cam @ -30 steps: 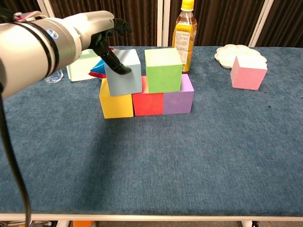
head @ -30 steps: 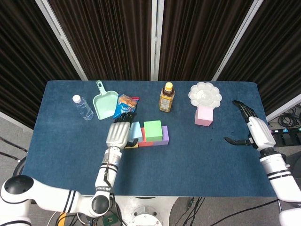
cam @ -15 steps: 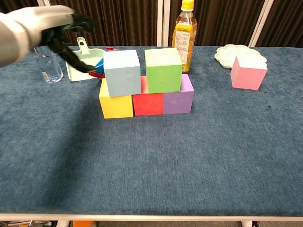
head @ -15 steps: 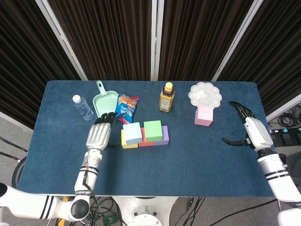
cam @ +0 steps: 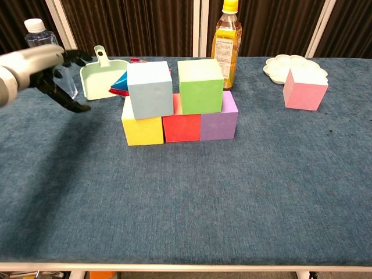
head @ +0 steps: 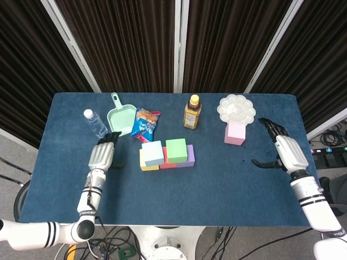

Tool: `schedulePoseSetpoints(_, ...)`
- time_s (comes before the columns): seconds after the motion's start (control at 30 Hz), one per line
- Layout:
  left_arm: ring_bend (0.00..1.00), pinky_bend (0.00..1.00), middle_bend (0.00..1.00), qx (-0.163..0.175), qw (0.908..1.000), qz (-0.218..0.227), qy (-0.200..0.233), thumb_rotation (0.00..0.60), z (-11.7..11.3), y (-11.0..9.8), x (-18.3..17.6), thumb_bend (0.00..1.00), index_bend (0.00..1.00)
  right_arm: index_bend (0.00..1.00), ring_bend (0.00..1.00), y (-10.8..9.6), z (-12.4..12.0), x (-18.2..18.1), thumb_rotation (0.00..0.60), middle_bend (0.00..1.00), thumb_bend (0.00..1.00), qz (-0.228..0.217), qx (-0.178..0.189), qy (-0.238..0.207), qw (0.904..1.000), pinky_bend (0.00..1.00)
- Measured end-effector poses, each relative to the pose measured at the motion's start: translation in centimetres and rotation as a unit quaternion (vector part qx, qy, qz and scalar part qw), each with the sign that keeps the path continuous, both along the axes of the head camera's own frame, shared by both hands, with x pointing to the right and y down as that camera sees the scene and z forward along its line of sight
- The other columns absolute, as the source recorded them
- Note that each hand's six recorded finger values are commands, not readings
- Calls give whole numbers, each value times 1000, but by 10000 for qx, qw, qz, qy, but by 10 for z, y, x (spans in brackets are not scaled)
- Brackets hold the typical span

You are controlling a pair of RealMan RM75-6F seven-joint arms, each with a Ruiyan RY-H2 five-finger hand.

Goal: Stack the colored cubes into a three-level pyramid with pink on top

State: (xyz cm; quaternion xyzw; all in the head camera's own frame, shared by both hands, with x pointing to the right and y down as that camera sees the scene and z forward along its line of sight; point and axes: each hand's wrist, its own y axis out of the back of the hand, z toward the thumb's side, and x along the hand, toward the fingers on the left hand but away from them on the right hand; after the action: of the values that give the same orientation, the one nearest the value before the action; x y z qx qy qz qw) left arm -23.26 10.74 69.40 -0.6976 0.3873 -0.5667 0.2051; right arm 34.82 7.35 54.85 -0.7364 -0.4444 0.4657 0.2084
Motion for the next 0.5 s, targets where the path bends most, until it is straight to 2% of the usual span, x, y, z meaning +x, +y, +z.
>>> schedulePoseSetpoints(0.23, 13, 129, 54, -186, 9997, 75, 152, 600, 16, 11, 12, 78, 62, 0, 0, 0, 5, 1, 600, 26, 82, 37, -65, 35, 10000, 0)
schedulePoseSetpoints(0.5, 14, 129, 54, -146, 9997, 5, 181, 600, 26, 12, 23, 71, 61, 0, 0, 1, 7, 6, 600, 27, 82, 92, -87, 41, 9999, 0)
